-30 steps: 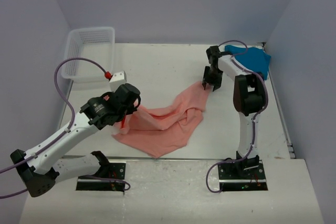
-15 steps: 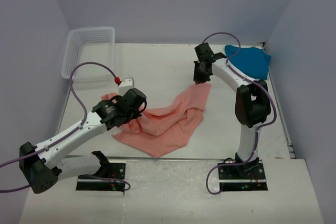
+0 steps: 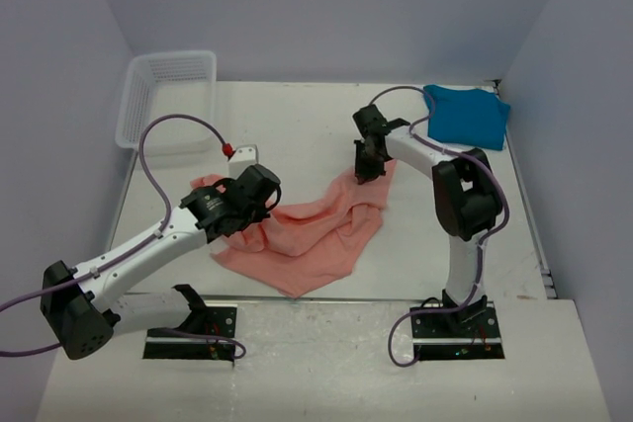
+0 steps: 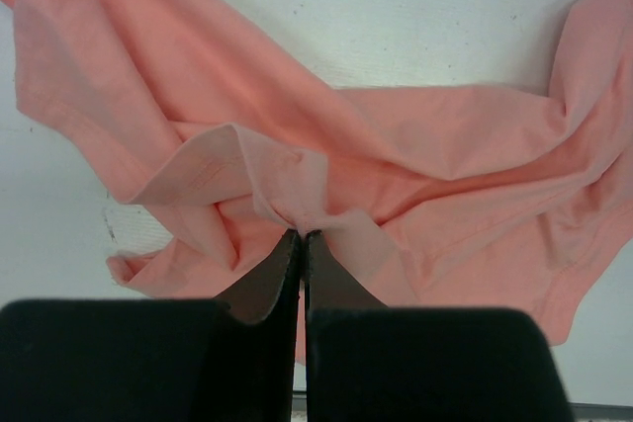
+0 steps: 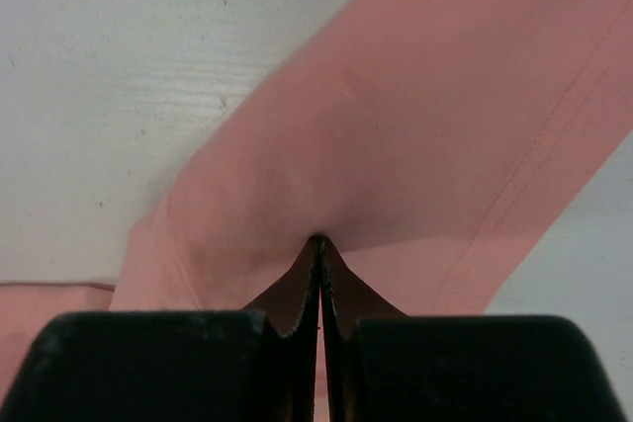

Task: Fold and stack the t-shirts
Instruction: Flatten out the tshirt

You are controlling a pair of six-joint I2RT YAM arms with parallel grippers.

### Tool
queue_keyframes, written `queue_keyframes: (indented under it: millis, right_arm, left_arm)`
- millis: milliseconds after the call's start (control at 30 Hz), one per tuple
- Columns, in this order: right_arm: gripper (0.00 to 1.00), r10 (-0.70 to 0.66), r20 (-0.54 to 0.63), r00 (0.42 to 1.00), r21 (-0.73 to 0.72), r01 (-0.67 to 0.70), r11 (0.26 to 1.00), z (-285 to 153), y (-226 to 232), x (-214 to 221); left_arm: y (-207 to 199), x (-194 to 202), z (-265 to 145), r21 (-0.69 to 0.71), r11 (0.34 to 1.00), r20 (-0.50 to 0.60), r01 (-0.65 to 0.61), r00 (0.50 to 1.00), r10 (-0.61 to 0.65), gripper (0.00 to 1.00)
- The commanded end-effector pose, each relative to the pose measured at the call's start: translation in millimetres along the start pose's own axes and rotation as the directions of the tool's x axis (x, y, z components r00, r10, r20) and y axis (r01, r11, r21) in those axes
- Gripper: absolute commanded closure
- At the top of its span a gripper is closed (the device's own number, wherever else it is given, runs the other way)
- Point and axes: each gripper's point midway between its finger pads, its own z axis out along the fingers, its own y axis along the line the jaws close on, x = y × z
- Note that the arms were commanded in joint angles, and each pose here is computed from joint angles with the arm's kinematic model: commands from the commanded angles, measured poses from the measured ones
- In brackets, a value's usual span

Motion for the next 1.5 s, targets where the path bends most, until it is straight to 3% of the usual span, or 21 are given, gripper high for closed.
queue_keyframes:
  millis: [0, 367, 667, 967, 1100, 1133, 1200, 1233, 1267, 1333, 1467]
  right_arm:
    - [1.00, -0.005, 0.003, 1.000, -0.027, 0.006, 1.000, -1, 16, 13]
    - [1.00, -0.040, -0.086, 0.996, -0.040, 0.036, 0.999, 12, 33, 89]
    - [1.00, -0.110, -0.104, 0.989, -0.071, 0.103, 0.992, -12, 70, 143]
    - [1.00, -0.152, -0.065, 0.986, -0.034, 0.150, 0.988, -47, 78, 187]
    - [1.00, -0.177, 0.056, 0.983, 0.027, 0.176, 0.984, -81, 74, 172]
    - [0.99, -0.182, 0.075, 0.980, 0.054, 0.179, 0.982, -89, 67, 168]
    - [0.82, -0.180, 0.120, 0.976, 0.056, 0.174, 0.983, -106, 68, 156]
    - [0.73, -0.185, 0.135, 0.973, 0.094, 0.174, 0.980, -111, 60, 150]
    - [0.56, -0.186, 0.140, 0.973, 0.101, 0.173, 0.980, -113, 58, 146]
    - [0.48, -0.169, 0.148, 0.974, 0.097, 0.156, 0.983, -113, 57, 135]
    - [0.44, -0.122, 0.121, 0.985, 0.124, 0.107, 0.986, -90, 36, 105]
  left_arm:
    - [-9, -17, -3, 0.029, 1.000, 0.043, 0.006, 0.999, -0.007, 1.00]
    - [-2, -24, -7, -0.001, 1.000, 0.067, 0.000, 0.998, 0.000, 1.00]
    - [-1, -19, -4, -0.010, 1.000, 0.053, -0.009, 0.999, 0.009, 1.00]
    - [4, -19, -2, -0.030, 0.999, 0.057, -0.016, 0.998, 0.018, 1.00]
    - [2, -16, 1, -0.027, 0.999, 0.048, -0.023, 0.999, 0.025, 1.00]
    - [1, -15, 1, -0.028, 0.999, 0.043, -0.029, 0.999, 0.030, 1.00]
    - [0, -15, 3, -0.027, 0.999, 0.043, -0.028, 0.999, 0.029, 1.00]
    - [0, -14, 4, -0.029, 0.999, 0.039, -0.030, 0.999, 0.031, 1.00]
    - [-1, -15, 4, -0.027, 0.999, 0.039, -0.029, 0.999, 0.030, 1.00]
    - [-2, -16, 3, -0.021, 0.999, 0.040, -0.031, 0.999, 0.032, 1.00]
    - [-3, -18, 1, -0.017, 0.999, 0.041, -0.031, 0.999, 0.031, 1.00]
